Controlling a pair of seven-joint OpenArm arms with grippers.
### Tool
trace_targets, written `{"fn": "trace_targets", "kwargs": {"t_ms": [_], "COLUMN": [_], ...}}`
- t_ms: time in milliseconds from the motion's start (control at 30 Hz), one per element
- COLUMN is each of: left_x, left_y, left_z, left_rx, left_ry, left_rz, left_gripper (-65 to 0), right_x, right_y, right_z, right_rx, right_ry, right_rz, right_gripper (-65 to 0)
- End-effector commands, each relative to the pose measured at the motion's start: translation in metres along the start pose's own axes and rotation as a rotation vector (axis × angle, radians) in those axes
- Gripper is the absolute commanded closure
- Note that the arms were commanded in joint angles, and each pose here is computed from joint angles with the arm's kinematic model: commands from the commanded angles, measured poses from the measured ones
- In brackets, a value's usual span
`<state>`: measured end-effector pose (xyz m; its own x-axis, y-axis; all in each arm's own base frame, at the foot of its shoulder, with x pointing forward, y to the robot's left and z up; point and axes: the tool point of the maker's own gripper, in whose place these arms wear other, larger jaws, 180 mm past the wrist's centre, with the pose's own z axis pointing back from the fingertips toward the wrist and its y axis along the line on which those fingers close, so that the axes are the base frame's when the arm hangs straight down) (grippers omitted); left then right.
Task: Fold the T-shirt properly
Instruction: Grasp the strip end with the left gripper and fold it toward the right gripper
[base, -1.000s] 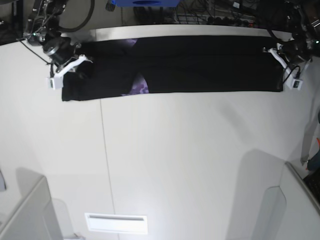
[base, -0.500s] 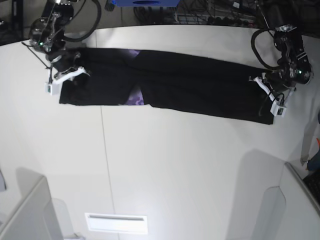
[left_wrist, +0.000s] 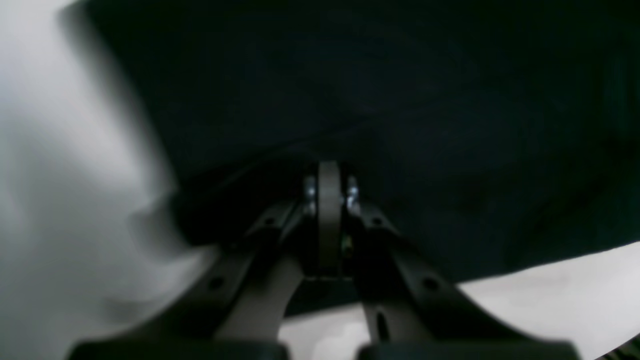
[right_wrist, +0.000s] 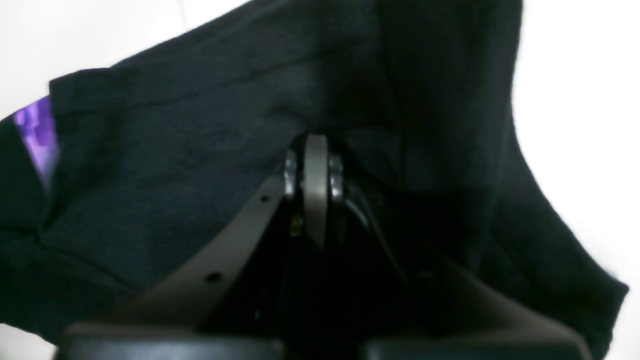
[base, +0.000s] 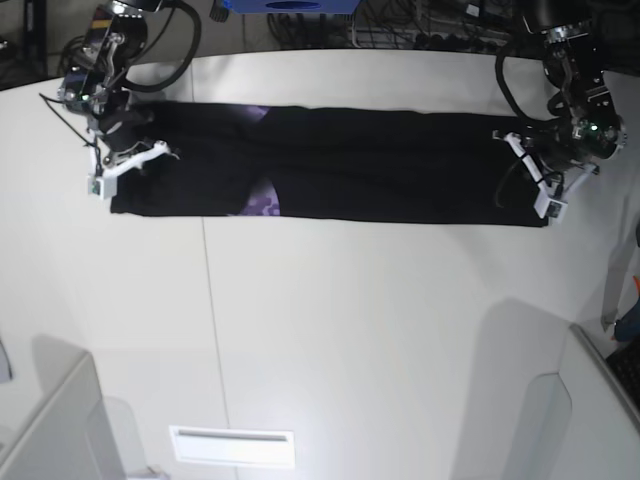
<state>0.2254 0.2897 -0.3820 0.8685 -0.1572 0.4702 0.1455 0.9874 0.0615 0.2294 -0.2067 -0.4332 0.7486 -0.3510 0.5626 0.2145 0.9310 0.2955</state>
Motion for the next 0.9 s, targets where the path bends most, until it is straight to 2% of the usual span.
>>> {"fn": "trace_targets", "kwargs": {"t_ms": [0,100,233,267,333,367,433,500,533,633,867], "left_x": [0.023,0.033,0.026,0.022,0.015,0.009,-0.004,-0.014,-0.018,-0.025,-0.018], "left_y": [0.011,0.023,0.048,0.053,0.062,0.066,0.069,0.065,0.063,0.060,0.026], "left_z": [0.013,0.027,0.040,0.042,0.044,0.041,0.033,0.020,0.013,0.002,-0.030], "left_rx": [0.038,0.084,0.145,0.156,0.168,0.157,0.101,0.020,-0.012,-0.053,-0.150], "left_ry": [-0.080,-0.122,-0.136,-0.135,-0.134,-0.130,-0.131,-0.137,-0.133,-0.111,-0.091], "left_rz": [-0.014,-0.010,0.057,0.072,0.112,0.149,0.241,0.338,0.371,0.408,0.373], "left_gripper": [0.0,0.0,0.0,-2.5,-21.2,-31.6,-47.7,-59.4,-61.9,-61.2,-53.3], "right_x": [0.018,0.035,0.045,0.047,0.051,0.049,0.051,0.051,0.051,0.051,0.052], "right_y": [0.004,0.013,0.021,0.022,0.024,0.023,0.024,0.025,0.025,0.025,0.025], "right_z": [0.007,0.017,0.033,0.035,0.040,0.042,0.046,0.046,0.046,0.046,0.047], "right_rx": [0.007,0.013,0.013,0.012,0.011,0.008,0.006,0.007,0.007,0.007,0.007], "right_ry": [-0.053,-0.103,-0.111,-0.118,-0.131,-0.130,-0.139,-0.140,-0.140,-0.140,-0.141], "right_rz": [0.025,0.056,0.097,0.103,0.114,0.118,0.127,0.129,0.129,0.130,0.130], "right_gripper": [0.0,0.0,0.0,0.0,0.0,0.0,0.0,0.0,0.0,0.0,0.0]}}
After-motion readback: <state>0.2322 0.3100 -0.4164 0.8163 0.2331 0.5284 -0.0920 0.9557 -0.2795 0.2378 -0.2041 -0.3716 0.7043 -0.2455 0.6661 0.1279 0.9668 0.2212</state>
